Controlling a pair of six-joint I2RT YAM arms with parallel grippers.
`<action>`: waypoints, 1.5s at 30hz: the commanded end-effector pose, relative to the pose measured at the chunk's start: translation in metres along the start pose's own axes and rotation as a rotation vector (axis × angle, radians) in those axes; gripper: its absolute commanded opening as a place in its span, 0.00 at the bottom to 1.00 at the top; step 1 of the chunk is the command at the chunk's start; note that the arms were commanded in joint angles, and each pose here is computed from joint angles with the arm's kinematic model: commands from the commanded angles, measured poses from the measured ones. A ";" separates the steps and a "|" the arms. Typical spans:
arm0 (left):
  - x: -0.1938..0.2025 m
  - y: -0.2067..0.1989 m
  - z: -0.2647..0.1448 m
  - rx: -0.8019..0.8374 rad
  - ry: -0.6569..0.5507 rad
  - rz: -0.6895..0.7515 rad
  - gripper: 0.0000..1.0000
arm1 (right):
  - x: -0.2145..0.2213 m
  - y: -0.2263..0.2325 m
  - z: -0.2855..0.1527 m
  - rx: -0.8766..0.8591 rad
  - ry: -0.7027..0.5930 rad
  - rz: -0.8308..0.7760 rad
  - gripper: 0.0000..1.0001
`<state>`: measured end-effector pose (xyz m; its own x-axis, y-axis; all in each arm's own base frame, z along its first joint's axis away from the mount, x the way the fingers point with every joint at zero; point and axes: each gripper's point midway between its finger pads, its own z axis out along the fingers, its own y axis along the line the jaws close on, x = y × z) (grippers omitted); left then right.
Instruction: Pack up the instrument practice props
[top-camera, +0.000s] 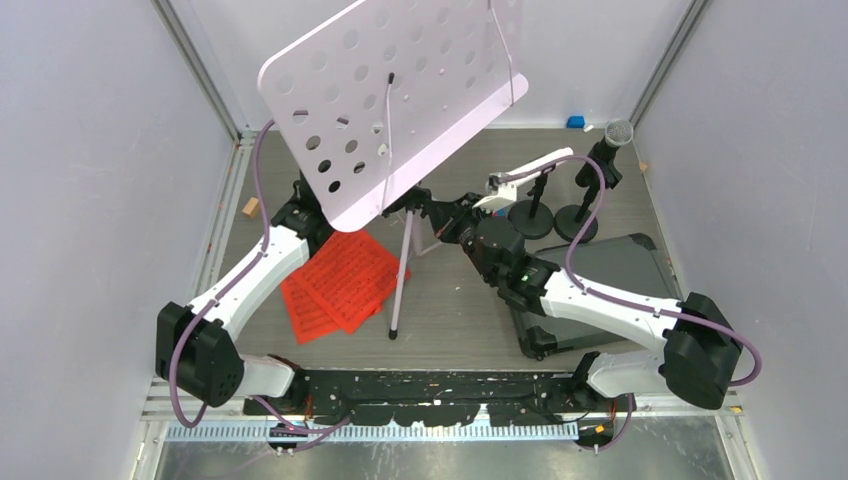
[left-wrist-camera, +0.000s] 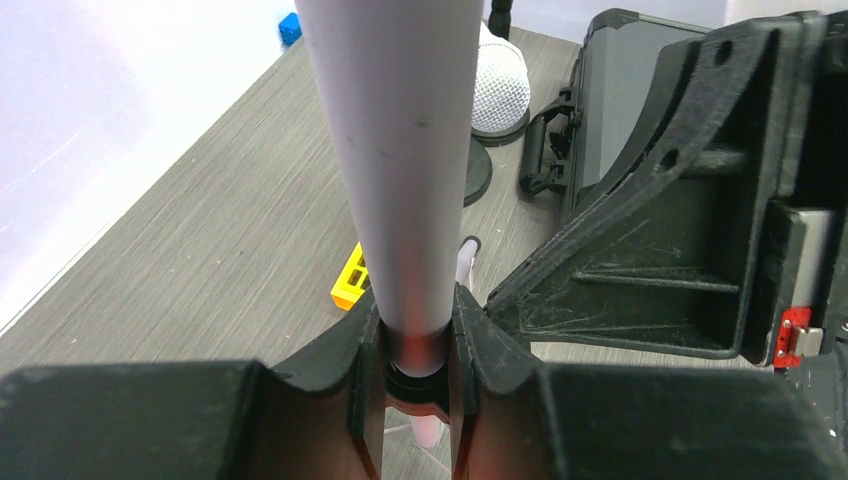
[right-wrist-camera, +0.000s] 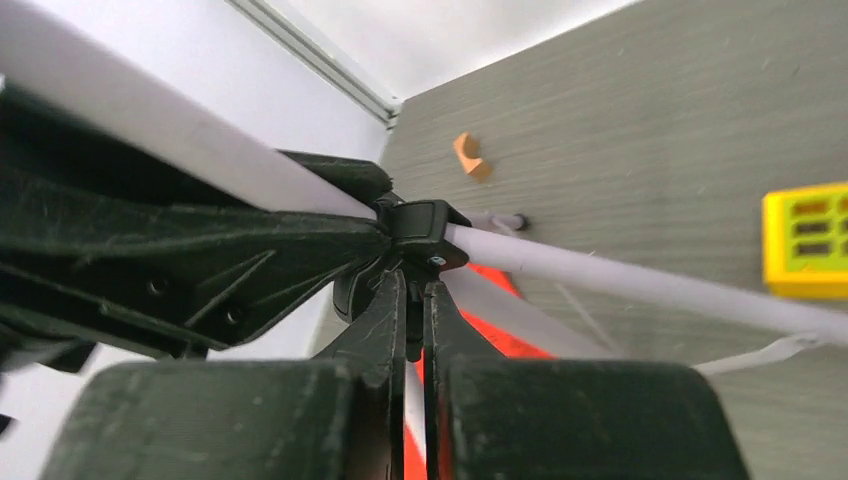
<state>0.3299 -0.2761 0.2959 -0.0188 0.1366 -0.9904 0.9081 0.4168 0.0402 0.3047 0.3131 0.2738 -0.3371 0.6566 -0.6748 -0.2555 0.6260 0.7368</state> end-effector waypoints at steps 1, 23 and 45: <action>0.051 -0.019 0.003 0.063 0.164 -0.096 0.00 | 0.016 0.001 -0.006 -0.091 0.044 -0.459 0.00; 0.053 -0.018 0.002 0.058 0.168 -0.086 0.00 | 0.034 0.007 -0.026 -0.376 0.106 -2.114 0.00; 0.057 -0.017 0.003 0.055 0.179 -0.087 0.00 | 0.001 0.015 -0.074 -0.285 -0.040 -1.703 0.01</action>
<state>0.3273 -0.2780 0.2959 -0.0161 0.1441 -0.9894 0.9136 0.4041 0.0440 0.2419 0.3073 0.2573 0.5490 -0.7294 -0.4081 -0.3770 0.2197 -0.8998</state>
